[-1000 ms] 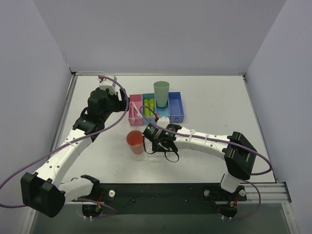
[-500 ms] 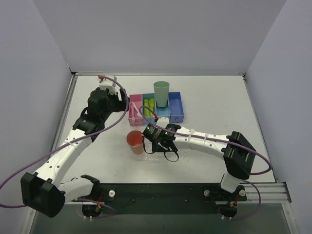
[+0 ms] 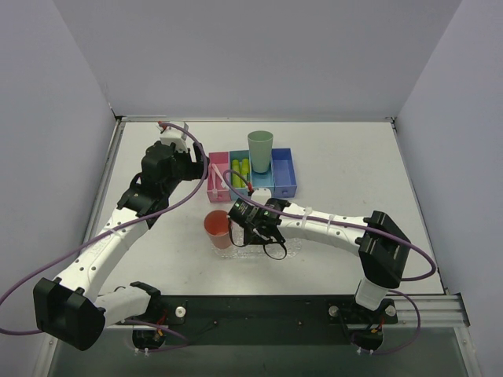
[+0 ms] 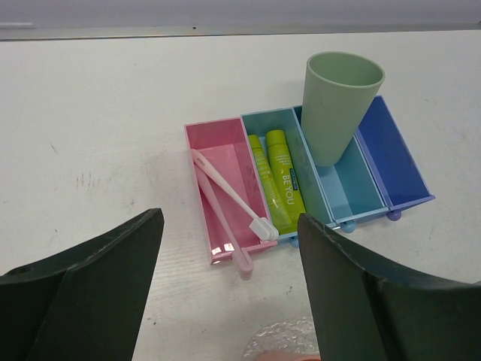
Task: Prepare toiletry sets of a toothbrush and toothpaste on the tray
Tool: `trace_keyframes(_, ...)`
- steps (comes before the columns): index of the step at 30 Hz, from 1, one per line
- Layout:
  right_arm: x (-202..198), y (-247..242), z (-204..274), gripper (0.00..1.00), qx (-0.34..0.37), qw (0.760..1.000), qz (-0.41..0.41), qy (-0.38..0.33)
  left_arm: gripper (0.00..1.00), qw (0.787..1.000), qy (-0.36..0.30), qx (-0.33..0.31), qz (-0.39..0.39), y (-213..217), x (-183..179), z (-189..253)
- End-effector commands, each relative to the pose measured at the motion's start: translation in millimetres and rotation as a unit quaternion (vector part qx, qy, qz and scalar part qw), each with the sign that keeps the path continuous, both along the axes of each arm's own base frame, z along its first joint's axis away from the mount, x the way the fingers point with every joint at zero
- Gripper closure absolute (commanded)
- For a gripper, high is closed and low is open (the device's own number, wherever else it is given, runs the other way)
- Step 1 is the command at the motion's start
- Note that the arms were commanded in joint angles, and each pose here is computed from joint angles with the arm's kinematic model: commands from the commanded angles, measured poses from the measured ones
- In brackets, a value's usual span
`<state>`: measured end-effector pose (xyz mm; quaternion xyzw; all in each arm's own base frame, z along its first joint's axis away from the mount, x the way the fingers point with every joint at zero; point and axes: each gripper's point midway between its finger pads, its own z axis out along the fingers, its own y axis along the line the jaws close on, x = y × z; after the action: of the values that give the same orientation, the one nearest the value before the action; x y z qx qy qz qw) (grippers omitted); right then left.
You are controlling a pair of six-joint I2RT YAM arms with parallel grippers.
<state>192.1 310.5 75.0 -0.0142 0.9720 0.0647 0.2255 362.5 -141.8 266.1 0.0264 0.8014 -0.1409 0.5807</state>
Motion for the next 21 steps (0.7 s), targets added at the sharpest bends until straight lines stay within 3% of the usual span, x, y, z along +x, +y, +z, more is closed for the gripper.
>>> trace_keyframes(1,0.5,0.9,7.5,0.78,-0.006,1.000,0.001,-0.003,0.18,1.000,-0.012,-0.004,0.003,-0.4,1.2,9.4)
trace_keyframes(5,0.4,0.4,8.1,0.69,-0.006,1.000,0.002,-0.004,0.18,1.000,-0.011,-0.005,0.003,-0.7,1.0,8.6)
trace_keyframes(21,7.2,1.3,36.4,0.64,0.026,0.999,0.002,-0.041,0.18,1.000,-0.013,-0.005,0.003,-0.8,1.3,9.7)
